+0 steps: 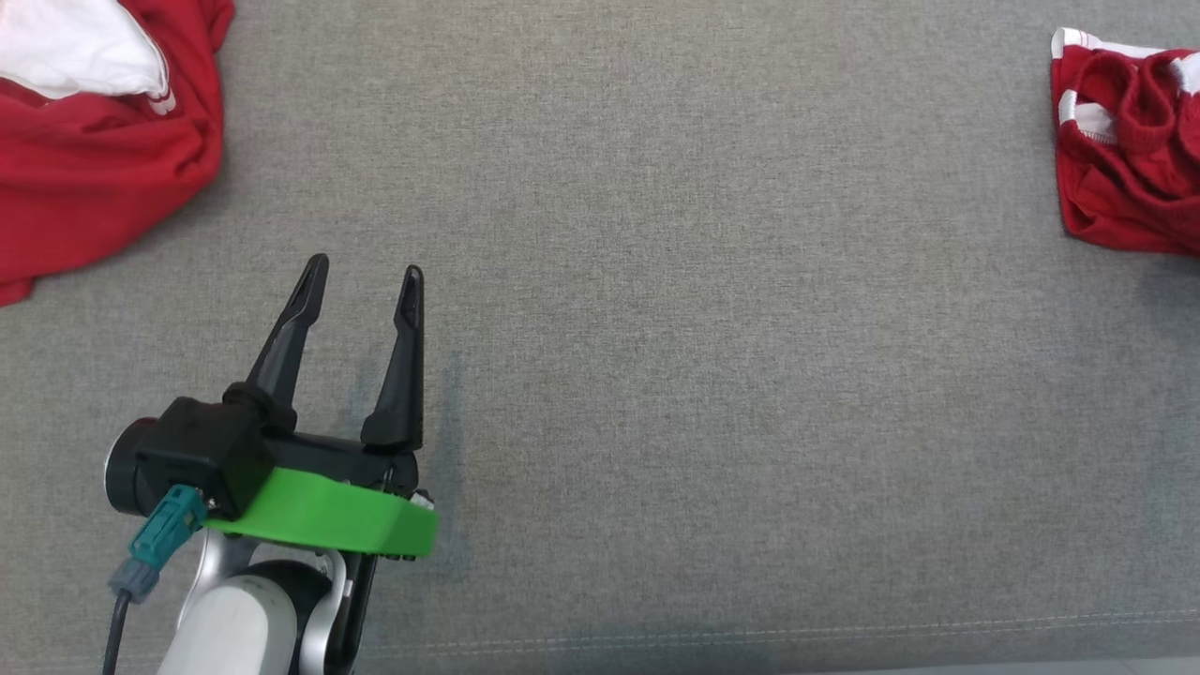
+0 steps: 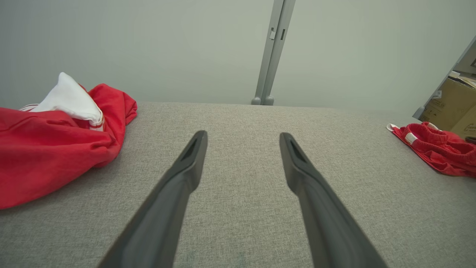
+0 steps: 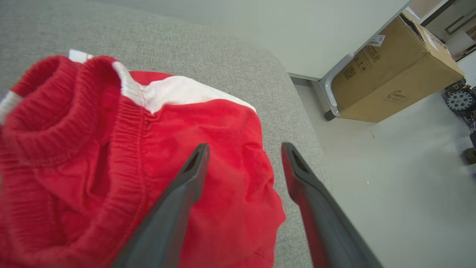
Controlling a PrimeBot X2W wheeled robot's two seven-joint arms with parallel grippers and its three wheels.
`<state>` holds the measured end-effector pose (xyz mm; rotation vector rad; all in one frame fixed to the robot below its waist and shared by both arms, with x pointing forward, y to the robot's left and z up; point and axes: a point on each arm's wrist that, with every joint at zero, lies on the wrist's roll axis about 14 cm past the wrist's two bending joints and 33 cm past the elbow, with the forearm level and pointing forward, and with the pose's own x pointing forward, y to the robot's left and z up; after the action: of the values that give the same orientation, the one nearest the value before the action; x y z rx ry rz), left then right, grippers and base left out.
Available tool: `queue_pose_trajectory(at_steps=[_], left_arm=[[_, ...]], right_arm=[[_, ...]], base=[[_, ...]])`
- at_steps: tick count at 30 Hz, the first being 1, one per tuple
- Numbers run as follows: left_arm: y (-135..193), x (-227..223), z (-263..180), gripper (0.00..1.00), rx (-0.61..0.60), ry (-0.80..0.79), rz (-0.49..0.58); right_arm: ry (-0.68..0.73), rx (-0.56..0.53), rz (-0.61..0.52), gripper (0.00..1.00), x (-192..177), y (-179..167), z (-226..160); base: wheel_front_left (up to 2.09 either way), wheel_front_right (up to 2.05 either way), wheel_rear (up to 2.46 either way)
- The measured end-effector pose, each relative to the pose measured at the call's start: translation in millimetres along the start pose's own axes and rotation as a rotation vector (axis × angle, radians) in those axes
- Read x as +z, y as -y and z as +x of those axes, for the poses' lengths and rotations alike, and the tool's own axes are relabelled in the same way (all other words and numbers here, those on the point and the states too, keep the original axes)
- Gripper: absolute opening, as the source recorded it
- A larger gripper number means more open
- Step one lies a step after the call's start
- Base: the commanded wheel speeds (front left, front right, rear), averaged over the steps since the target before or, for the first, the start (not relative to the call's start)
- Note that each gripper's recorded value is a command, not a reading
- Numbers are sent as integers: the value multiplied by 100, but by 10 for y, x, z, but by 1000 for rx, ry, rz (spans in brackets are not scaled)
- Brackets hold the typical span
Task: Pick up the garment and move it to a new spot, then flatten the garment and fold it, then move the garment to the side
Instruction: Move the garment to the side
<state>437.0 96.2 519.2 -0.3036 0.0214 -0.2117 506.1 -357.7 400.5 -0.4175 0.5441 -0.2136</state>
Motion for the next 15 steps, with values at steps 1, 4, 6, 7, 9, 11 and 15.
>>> queue_pose_trajectory(at_steps=[1,4,6,7,9,11,15], left_arm=[[1,-6,6,100,-1,-1,-1],[11,-18,22,100,-5,-3,-4],[26,-22,30,100,-9,-3,-6],[37,-21,32,100,-12,-2,-8],[61,-6,34,100,-15,5,-13],[81,-1,33,100,-18,9,-16],[138,47,21,100,-28,29,-33]], right_arm=[[-8,2,2,100,-42,-17,-10],[-10,8,17,100,-97,-66,-33],[9,4,31,100,-72,-63,-44],[20,-1,41,100,-51,-48,-52],[52,-15,55,100,24,-1,-66],[93,-26,69,100,141,45,-81],[188,-37,94,100,467,124,-134]], base=[[0,0,0],[0,0,0],[0,0,0],[0,0,0],[0,0,0],[0,0,0],[0,0,0]])
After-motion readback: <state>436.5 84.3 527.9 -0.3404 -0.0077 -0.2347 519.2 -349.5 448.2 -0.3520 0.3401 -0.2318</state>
